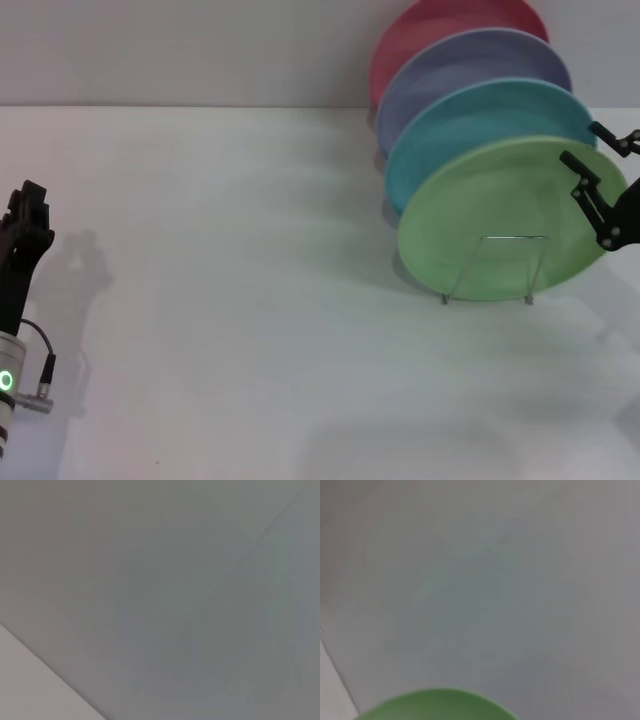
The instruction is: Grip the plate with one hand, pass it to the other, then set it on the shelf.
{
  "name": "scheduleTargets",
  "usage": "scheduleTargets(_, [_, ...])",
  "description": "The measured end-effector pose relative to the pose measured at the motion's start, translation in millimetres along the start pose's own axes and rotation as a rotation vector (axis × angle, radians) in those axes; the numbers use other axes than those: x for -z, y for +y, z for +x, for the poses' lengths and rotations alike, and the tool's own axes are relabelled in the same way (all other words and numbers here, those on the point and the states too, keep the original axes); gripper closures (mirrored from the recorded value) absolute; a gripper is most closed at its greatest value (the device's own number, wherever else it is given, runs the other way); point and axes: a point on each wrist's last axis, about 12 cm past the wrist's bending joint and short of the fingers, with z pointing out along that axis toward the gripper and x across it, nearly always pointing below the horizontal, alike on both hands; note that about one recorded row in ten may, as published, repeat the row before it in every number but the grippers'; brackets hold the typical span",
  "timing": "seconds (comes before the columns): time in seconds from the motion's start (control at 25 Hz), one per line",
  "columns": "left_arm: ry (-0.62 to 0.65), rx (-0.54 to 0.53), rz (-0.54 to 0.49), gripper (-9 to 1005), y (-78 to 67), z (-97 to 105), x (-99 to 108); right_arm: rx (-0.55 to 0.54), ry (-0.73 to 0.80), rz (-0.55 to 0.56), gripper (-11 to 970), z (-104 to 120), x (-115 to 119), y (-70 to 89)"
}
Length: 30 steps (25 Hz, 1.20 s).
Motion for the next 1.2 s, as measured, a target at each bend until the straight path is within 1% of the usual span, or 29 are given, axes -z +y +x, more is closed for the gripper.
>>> scheduleTargets(0.04, [-0.002,0.001,-0.001,781,0.0,-0.3,-0.5,-0.024,-0.004,0.002,723,-0.6,1.1,0.0])
scheduleTargets(0.08, [-0.004,0.001,-0.002,778,0.0,-0.7,-1.3,-0.08,-0.018,0.014,709,-2.4,4.5,-1.7])
scheduleTargets(0.12, [-0.004,0.001,-0.002,775,0.0,-0.7,-1.3,-0.08,-0.018,0.014,696,-2.4,4.5,-1.7])
scheduleTargets(0.16, [-0.004,0.0,-0.002,771,0.0,-0.8,-1.6,-0.109,-0.029,0.031,682,-3.9,8.1,-3.6])
scheduleTargets(0.2, [-0.007,-0.009,-0.001,768,0.6,-1.6,-2.0,-0.166,-0.056,0.081,668,-7.7,16.0,-8.5])
scheduleTargets(0.24, [-0.007,-0.009,-0.001,764,0.6,-1.6,-2.0,-0.166,-0.056,0.081,669,-7.7,16.0,-8.5])
scheduleTargets(0.28, [-0.012,-0.032,0.007,761,2.1,-4.1,-3.4,-0.255,-0.102,0.18,670,-13.3,28.3,-17.5])
scheduleTargets(0.32, [-0.012,-0.032,0.007,758,2.1,-4.1,-3.4,-0.255,-0.102,0.18,663,-13.3,28.3,-17.5])
scheduleTargets(0.36, [-0.015,-0.048,0.013,754,3.3,-5.8,-4.3,-0.348,-0.13,0.29,655,-15.5,39.3,-26.6])
scheduleTargets(0.4, [-0.018,-0.071,0.029,751,3.7,-7.8,-5.9,-0.348,-0.13,0.29,648,-15.5,39.3,-26.6])
scheduleTargets(0.44, [-0.019,-0.106,0.053,747,3.1,-9.6,-7.3,-0.421,-0.143,0.376,640,-14.6,45.9,-33.4])
scheduleTargets(0.48, [-0.019,-0.175,0.102,744,-0.1,-11.0,-9.3,-0.546,-0.135,0.524,633,-7.9,55.3,-43.0])
scheduleTargets(0.52, [-0.019,-0.175,0.102,741,-0.1,-11.0,-9.3,-0.546,-0.135,0.524,626,-7.9,55.3,-43.0])
scheduleTargets(0.56, [-0.018,-0.278,0.159,737,-6.0,-10.4,-10.7,-0.594,-0.119,0.586,618,-3.1,59.4,-47.2])
scheduleTargets(0.6, [-0.018,-0.278,0.159,734,-6.0,-10.4,-10.7,-0.655,-0.098,0.64,611,2.8,63.7,-50.8])
scheduleTargets(0.64, [-0.023,-0.336,0.18,730,-8.8,-9.9,-11.6,-0.703,-0.077,0.687,603,8.4,67.9,-54.2])
scheduleTargets(0.68, [-0.036,-0.448,0.2,727,-12.3,-9.9,-14.1,-0.772,-0.023,0.765,596,19.2,75.9,-58.8])
scheduleTargets(0.72, [-0.036,-0.448,0.2,680,-12.3,-9.9,-14.1,-0.772,-0.023,0.765,588,19.2,75.9,-58.8])
scheduleTargets(0.76, [-0.044,-0.489,0.197,632,-12.6,-10.5,-15.7,-0.796,0.013,0.805,581,24.9,79.9,-60.0])
scheduleTargets(0.8, [-0.053,-0.537,0.182,585,-11.6,-12.3,-18.9,-0.813,0.073,0.852,523,32.9,84.2,-60.7])
scheduleTargets(0.84, [-0.053,-0.537,0.182,537,-11.6,-12.3,-18.9,-0.813,0.073,0.852,464,32.9,84.2,-60.7])
scheduleTargets(0.88, [-0.065,-0.568,0.152,490,-6.2,-17.5,-22.7,-0.815,0.125,0.894,406,39.5,85.5,-61.3])
scheduleTargets(0.92, [-0.065,-0.568,0.152,456,-6.2,-17.5,-22.7,-0.816,0.146,0.922,348,42.6,85.3,-61.3])
scheduleTargets(0.96, [-0.065,-0.568,0.152,422,-6.2,-17.5,-22.7,-0.816,0.146,0.922,348,42.6,85.3,-61.3])
scheduleTargets(1.0, [-0.073,-0.581,0.138,388,-2.8,-21.2,-24.9,-0.818,0.165,0.957,348,45.5,85.1,-60.9])
scheduleTargets(1.04, [-0.085,-0.604,0.11,354,4.7,-28.7,-28.2,-0.817,0.178,0.986,348,47.6,84.1,-60.5])
scheduleTargets(1.08, [-0.091,-0.615,0.095,320,8.3,-32.6,-30.1,-0.803,0.2,1.018,348,49.8,78.3,-58.1])
scheduleTargets(1.12, [-0.096,-0.622,0.088,286,10.0,-35.1,-31.4,-0.782,0.215,1.024,348,50.5,70.4,-54.9])
scheduleTargets(1.2, [-0.105,-0.634,0.077,286,12.7,-39.4,-34.2,-0.776,0.218,1.024,348,50.7,65.8,-53.1])
